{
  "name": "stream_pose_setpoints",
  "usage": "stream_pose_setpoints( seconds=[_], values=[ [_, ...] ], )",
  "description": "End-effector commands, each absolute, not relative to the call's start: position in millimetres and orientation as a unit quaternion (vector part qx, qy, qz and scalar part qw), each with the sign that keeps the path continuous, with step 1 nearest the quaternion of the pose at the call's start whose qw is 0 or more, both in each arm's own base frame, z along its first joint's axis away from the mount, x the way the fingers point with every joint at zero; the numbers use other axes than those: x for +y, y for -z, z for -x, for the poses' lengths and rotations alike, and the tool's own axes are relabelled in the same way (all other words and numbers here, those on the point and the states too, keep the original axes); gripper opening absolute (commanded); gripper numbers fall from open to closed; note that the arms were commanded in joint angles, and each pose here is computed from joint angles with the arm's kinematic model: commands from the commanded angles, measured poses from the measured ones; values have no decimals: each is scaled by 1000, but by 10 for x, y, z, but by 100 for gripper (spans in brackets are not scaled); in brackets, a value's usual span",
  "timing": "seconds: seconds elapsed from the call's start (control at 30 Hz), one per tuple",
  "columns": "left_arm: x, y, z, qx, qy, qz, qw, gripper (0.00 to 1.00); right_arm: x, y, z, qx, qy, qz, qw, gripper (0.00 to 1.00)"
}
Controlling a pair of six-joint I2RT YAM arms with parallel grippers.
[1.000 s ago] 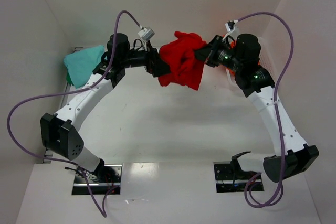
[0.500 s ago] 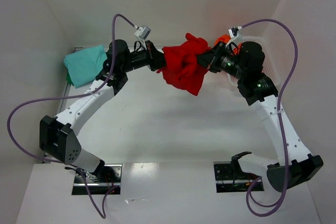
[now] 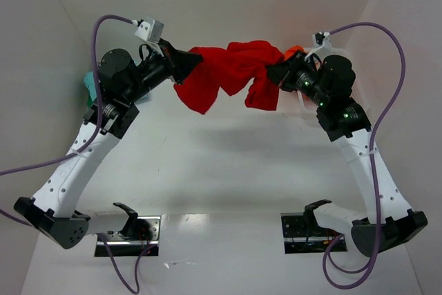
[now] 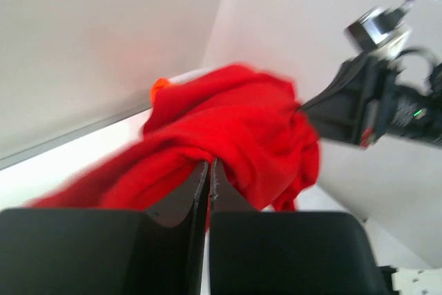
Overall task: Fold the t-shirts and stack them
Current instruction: Move the tshirt to the center of the board
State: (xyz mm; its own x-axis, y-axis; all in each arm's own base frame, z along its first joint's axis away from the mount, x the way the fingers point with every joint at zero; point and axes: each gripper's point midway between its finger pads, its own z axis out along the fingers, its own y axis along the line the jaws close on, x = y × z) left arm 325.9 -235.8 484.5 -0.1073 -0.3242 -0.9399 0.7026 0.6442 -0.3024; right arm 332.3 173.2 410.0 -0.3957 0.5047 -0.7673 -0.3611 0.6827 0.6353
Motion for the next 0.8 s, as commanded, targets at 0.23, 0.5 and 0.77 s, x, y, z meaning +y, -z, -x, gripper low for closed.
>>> stream_pose_setpoints(
  seconds=[0.23,0.5,0.77],
  values=[
    [-1712,-5038,-3199,621,290,-91,723,0,1121,-4188,-3691,733,-276,-104,613,11],
    [-1574,-4907,-3213,640,252,-78,721,0,946,-3988,-3728,747,-230,-121,612,16],
    [-1654,-4767,-3221,650,262,-94,707,0,1105,-3811,-3773,764,-251,-88,588,68]
  ],
)
